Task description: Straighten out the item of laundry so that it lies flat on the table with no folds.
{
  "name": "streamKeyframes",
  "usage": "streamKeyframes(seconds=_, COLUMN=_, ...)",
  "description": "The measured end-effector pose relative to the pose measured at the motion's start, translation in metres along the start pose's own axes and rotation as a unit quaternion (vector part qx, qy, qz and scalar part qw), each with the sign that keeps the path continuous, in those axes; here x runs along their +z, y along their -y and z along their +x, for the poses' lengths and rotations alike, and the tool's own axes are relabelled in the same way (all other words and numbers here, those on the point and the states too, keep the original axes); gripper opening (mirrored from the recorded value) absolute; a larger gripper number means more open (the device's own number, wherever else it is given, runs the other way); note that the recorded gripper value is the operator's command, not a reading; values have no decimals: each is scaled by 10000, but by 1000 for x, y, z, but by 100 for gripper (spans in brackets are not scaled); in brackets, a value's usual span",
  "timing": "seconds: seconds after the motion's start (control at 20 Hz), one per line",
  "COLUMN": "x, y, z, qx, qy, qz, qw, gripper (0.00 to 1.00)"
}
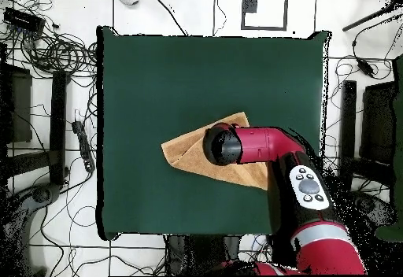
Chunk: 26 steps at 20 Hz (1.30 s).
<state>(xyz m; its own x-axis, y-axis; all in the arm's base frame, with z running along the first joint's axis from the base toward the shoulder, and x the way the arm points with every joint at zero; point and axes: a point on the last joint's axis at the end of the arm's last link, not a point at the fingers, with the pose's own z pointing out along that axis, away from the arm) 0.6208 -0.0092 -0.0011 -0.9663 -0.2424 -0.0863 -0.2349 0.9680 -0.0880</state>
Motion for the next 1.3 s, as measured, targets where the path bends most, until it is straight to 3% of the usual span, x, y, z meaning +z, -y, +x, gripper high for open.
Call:
streamKeyframes(seconds=0.3, x=-1, y=-2, z=-8, qx=-24, qy=266, qz=31, qw=9996, gripper=100)
streamKeyframes(seconds=0.95, x=1, y=-4, z=-8, qx=-36, qy=283, qz=26, qw=9996, gripper=100)
streamKeyframes(seconds=1.3, x=16, y=-12, z=-4, qx=-77, qy=190, qz=-10, qw=9998, gripper=100)
